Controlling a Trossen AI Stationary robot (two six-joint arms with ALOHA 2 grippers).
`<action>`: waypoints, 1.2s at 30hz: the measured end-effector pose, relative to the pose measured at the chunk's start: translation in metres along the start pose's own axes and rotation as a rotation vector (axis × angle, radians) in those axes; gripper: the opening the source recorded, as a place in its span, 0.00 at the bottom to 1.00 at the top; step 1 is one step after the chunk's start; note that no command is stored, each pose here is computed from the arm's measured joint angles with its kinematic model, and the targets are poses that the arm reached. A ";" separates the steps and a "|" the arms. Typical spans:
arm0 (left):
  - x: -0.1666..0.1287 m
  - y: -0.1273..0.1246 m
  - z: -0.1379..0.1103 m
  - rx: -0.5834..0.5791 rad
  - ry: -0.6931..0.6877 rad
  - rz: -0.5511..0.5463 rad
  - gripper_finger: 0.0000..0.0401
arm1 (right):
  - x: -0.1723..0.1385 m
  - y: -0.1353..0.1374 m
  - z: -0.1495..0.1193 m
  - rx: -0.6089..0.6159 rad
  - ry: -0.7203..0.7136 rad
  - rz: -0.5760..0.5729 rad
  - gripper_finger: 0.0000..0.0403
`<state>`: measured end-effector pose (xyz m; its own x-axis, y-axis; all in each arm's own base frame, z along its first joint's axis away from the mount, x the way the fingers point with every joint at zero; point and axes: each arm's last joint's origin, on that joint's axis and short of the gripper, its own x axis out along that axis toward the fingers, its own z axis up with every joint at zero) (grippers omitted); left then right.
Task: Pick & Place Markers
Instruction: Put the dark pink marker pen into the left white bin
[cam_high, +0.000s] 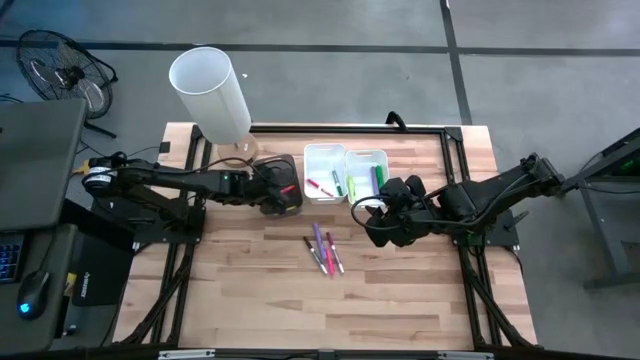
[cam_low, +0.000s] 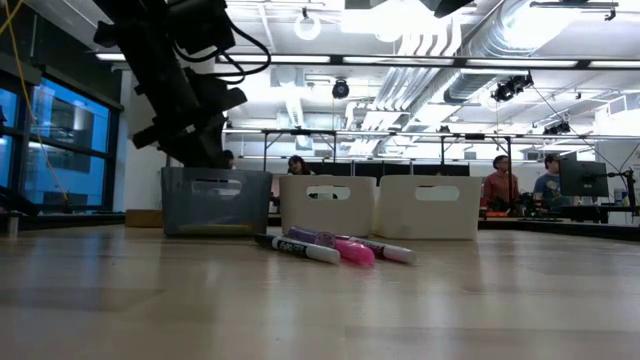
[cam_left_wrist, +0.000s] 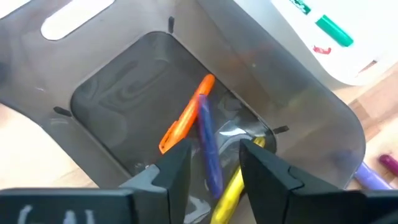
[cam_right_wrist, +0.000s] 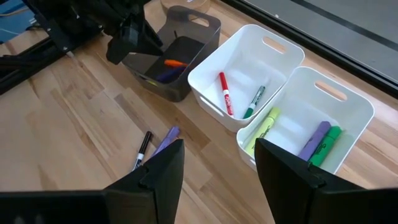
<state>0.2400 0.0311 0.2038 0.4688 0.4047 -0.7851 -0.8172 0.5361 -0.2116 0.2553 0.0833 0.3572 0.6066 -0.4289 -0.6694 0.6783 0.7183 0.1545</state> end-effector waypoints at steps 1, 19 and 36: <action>0.000 0.000 0.000 0.010 0.006 -0.005 0.34 | 0.000 0.000 0.000 0.000 0.000 0.000 0.46; -0.050 0.002 0.012 0.124 0.029 -0.376 0.34 | 0.000 0.001 -0.001 -0.003 0.041 0.025 0.46; -0.099 -0.021 -0.031 0.290 0.026 -0.586 0.34 | 0.061 0.043 -0.041 0.078 0.354 0.008 0.45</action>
<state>0.2004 -0.0433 0.2682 0.7979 -0.0312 -0.6019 -0.3037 0.8418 -0.4462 0.3043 0.1106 0.2932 0.4400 -0.1974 -0.8760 0.7120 0.6712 0.2064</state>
